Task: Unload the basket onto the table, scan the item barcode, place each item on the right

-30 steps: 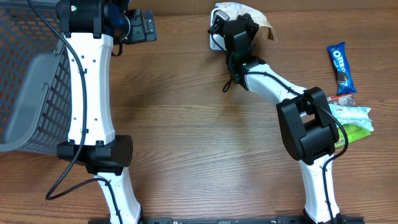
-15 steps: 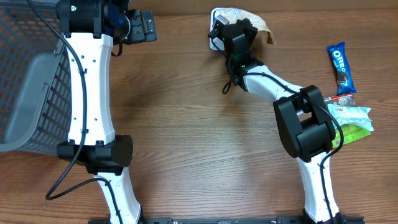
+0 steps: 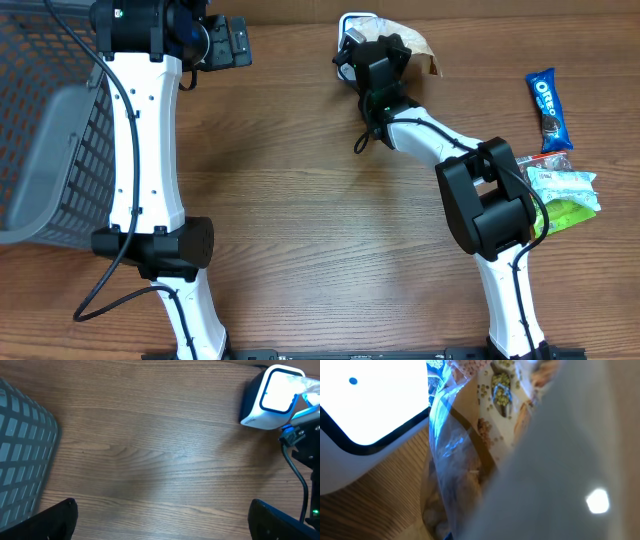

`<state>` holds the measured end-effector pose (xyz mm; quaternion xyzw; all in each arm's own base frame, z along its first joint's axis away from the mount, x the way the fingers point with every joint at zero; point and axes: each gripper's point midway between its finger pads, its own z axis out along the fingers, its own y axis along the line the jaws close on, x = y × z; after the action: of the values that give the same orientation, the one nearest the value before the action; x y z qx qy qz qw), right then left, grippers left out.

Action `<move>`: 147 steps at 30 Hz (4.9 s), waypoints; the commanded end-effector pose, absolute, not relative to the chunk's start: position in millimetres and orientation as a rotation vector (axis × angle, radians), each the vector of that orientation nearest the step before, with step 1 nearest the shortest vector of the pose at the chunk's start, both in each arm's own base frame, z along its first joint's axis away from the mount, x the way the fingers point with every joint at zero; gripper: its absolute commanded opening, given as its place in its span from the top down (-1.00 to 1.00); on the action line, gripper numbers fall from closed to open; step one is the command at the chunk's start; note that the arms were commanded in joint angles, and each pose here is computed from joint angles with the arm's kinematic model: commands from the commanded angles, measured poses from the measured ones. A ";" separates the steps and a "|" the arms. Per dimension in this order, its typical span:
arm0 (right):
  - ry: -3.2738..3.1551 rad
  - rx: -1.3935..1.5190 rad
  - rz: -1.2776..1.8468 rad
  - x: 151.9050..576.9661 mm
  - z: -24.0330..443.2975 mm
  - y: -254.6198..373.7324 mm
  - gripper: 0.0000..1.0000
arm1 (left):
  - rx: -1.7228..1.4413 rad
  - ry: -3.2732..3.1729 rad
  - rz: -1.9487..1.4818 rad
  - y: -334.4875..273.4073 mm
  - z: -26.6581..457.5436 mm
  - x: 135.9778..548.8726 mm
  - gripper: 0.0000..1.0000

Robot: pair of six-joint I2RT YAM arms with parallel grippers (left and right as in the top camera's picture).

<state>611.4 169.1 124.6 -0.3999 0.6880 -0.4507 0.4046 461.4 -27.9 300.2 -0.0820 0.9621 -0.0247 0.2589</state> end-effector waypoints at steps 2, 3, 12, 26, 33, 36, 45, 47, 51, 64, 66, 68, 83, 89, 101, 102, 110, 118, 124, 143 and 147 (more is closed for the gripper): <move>1.726 -0.936 -1.169 613.4 133.9 168.7 0.93 | -0.221 2.598 -0.065 -27.7 303.3 461.5 -1.00; 1.719 -0.897 -1.181 613.9 139.9 166.6 0.93 | -0.221 2.598 -0.065 -27.7 303.3 461.5 -1.00; 1.450 0.005 -1.100 553.8 280.0 163.0 0.93 | -0.220 2.598 -0.066 -27.7 303.3 461.5 -1.00; 1.547 0.316 -1.105 486.1 361.9 122.6 0.93 | -0.220 2.598 -0.066 -27.7 303.3 461.5 -0.99; 1.575 0.580 -1.147 467.1 385.0 43.5 0.93 | -0.221 2.598 -0.066 -27.7 303.3 461.5 -0.99; 1.576 0.610 -1.197 468.5 385.5 20.0 0.93 | -0.221 2.598 -0.066 -27.7 303.3 461.5 -0.99; 1.649 0.370 -1.295 509.9 343.4 29.8 0.93 | -0.220 2.598 -0.066 -27.7 303.3 461.5 -1.00; 1.686 0.271 -1.258 521.2 323.7 44.7 0.93 | -0.220 2.598 -0.066 -27.7 303.3 461.5 -1.00; 1.826 0.006 -1.028 529.0 283.3 94.9 0.93 | -0.218 2.599 -0.066 -28.4 303.3 461.4 -0.99; 2.032 0.201 0.111 449.8 365.1 53.2 0.88 | -0.221 2.598 -0.065 -27.7 303.3 461.5 -1.00; 2.064 0.292 0.213 441.3 362.7 18.0 0.89 | -0.213 2.599 -0.067 -30.3 303.3 461.3 -1.00; 2.111 0.453 0.275 432.9 346.6 -25.6 0.92 | -0.212 2.599 -0.069 -31.1 303.3 461.2 -1.00; 2.366 1.077 0.136 385.5 152.9 -180.1 0.53 | -0.213 2.599 -0.068 -30.5 303.2 461.3 -0.99; 2.349 1.038 0.217 392.1 166.0 -170.9 -0.32 | -0.212 2.599 -0.068 -30.7 303.3 461.3 -1.00; 2.255 0.482 0.482 375.7 327.6 -54.2 -0.39 | -0.195 2.601 -0.073 -36.9 303.2 460.8 -1.00; 2.256 0.446 0.494 366.5 335.6 -40.2 -0.40 | -0.195 2.601 -0.073 -36.9 303.3 460.8 -0.99; 2.199 0.169 0.536 288.9 386.6 32.2 -1.00 | -0.199 2.601 -0.072 -35.6 303.2 460.9 -0.98; 2.070 0.173 0.562 220.8 421.5 45.5 -1.00 | -0.196 2.601 -0.073 -36.4 303.3 460.9 -1.00; 2.043 0.180 0.482 203.6 424.3 37.9 -1.00 | -0.195 2.601 -0.073 -36.9 303.2 460.8 -1.00; 2.069 0.210 0.422 204.4 416.4 30.6 -1.00 | -0.195 2.601 -0.073 -36.9 303.2 460.8 -0.99; 2.062 0.228 0.387 202.7 416.6 25.3 -1.00 | -0.195 2.601 -0.073 -36.9 303.3 460.8 -0.99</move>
<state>204.8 30.0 413.6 0.0903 0.8532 0.1749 0.4831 460.8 -35.4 300.2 -0.0741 0.9627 -0.0268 0.2587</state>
